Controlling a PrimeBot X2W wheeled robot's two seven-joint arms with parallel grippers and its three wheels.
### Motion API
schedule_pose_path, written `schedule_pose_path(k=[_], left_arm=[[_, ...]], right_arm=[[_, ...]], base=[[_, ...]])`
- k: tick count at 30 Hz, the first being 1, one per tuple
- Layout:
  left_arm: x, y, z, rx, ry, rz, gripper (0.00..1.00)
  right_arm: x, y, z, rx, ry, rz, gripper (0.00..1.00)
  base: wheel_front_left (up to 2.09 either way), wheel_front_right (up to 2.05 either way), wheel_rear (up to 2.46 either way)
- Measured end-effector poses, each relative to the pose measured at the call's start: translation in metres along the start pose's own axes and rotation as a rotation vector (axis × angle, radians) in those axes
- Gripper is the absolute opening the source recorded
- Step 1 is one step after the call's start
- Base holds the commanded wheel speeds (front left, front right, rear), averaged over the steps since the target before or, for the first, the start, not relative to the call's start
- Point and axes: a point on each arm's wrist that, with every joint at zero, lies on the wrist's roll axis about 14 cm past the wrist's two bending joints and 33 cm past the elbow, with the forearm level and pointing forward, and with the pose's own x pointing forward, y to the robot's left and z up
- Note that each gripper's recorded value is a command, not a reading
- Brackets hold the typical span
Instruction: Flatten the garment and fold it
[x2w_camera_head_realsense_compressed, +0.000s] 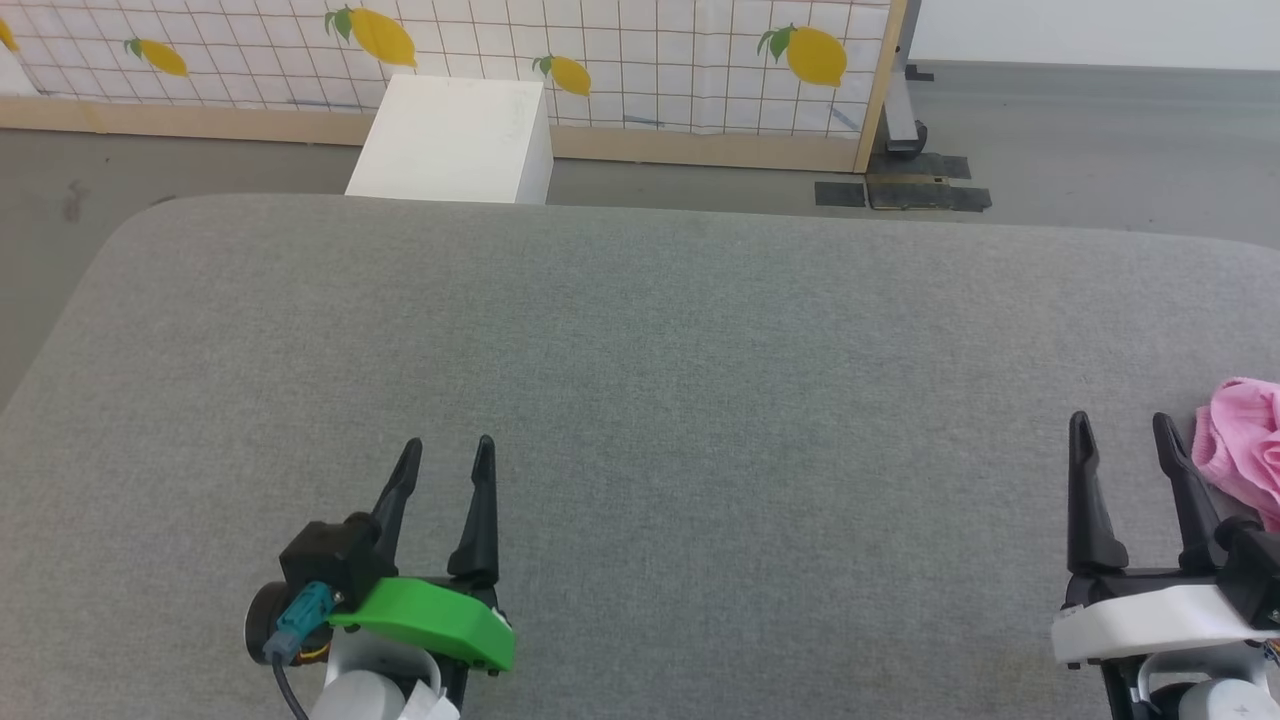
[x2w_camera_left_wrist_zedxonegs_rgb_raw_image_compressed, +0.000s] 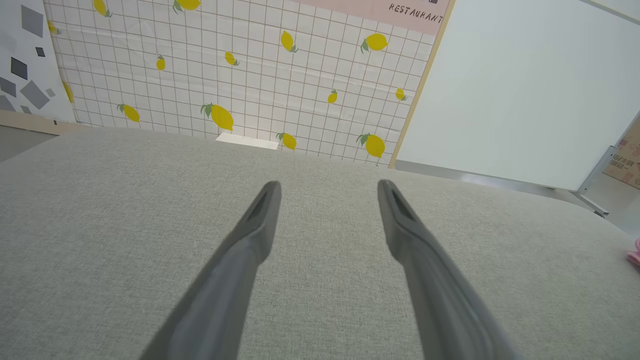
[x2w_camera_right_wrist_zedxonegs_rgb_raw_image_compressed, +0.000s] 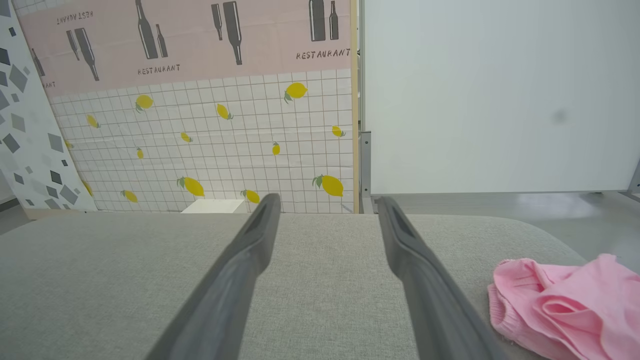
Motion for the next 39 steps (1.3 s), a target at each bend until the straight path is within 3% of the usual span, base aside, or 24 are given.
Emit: schedule_pose_path(k=[39], left_arm=[[0.0041, -0.0018, 0.0048, 0.054, 0.017, -0.008, 0.0]], right_arm=[[-0.0031, 0.0053, -0.0041, -0.016, 0.048, 0.018, 0.0]], base=[[0.0, 0.0, 0.0]])
